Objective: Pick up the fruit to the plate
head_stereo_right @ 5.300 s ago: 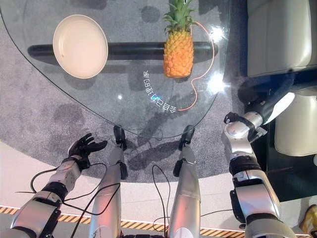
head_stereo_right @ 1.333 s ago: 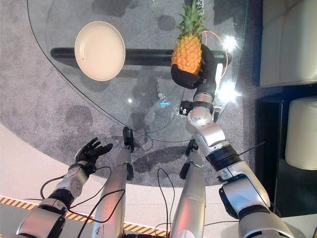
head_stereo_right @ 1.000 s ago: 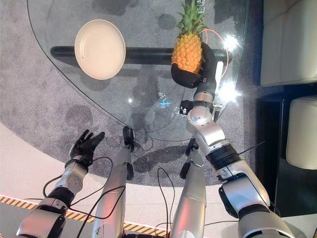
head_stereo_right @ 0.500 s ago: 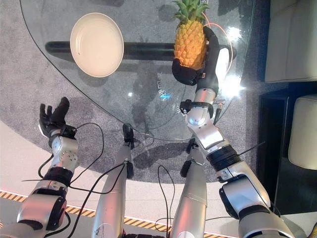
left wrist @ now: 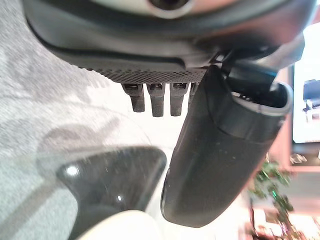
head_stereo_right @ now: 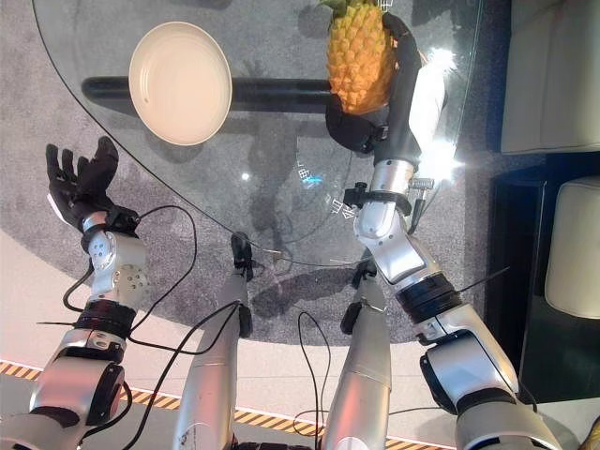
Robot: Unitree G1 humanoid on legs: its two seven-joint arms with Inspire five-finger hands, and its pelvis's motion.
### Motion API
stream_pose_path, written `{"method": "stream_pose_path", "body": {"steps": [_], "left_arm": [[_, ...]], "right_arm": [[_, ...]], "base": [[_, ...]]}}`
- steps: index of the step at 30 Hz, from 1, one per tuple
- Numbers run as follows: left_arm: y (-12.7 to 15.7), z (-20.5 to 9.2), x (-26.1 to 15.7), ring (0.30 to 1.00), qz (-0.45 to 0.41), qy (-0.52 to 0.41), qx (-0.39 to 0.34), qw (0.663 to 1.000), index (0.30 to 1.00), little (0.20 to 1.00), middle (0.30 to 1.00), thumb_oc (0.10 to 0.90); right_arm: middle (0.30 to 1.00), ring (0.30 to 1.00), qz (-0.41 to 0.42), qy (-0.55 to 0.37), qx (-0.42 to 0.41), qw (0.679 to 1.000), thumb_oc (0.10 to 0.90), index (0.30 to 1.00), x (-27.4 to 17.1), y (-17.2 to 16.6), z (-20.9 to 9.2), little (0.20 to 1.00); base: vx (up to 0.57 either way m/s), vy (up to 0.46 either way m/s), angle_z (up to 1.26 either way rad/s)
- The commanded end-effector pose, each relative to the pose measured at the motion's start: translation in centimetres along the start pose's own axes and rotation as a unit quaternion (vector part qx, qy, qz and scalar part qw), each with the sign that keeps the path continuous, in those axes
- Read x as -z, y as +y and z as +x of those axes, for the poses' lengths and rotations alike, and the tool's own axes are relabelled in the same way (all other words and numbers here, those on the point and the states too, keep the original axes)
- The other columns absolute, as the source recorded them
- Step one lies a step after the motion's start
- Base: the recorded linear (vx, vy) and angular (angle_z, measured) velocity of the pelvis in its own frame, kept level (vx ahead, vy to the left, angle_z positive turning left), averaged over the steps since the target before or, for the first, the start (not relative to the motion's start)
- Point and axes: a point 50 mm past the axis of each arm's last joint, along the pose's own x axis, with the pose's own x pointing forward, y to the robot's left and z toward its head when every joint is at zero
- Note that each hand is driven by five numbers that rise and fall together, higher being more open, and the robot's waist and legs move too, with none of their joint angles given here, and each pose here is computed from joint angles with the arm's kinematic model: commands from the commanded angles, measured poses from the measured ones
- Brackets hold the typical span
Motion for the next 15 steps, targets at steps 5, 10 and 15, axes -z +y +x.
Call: {"method": "stream_pose_path", "body": {"steps": [5, 10, 15], "left_arm": [[-3.3, -0.3, -5.8, 0.9, -0.019, -0.163, 0.095, 0.982, 0.9, 0.9, 0.9, 0.8], [-4.9, -1.3, -6.8, 0.9, -0.029, -0.178, 0.156, 0.971, 0.9, 0.9, 0.9, 0.8], [-6.0, -2.1, -7.5, 0.9, -0.036, -0.182, 0.203, 0.962, 0.9, 0.9, 0.9, 0.8]], "right_arm": [[0.3, 0.3, 0.071, -0.2, 0.082, 0.974, 0.1, 0.3, -6.9, -3.1, 1.3, 0.2], [0.3, 0.3, 0.079, -0.223, 0.077, 0.969, 0.1, 0.3, -7.7, -3.3, 1.1, 0.2], [0.3, 0.3, 0.087, -0.245, 0.074, 0.963, 0.1, 0.3, -8.5, -3.7, 0.9, 0.2]], "base": [[0.0, -0.024, 0.03], [0.0, -0.022, 0.03], [0.0, 0.0, 0.0]]}}
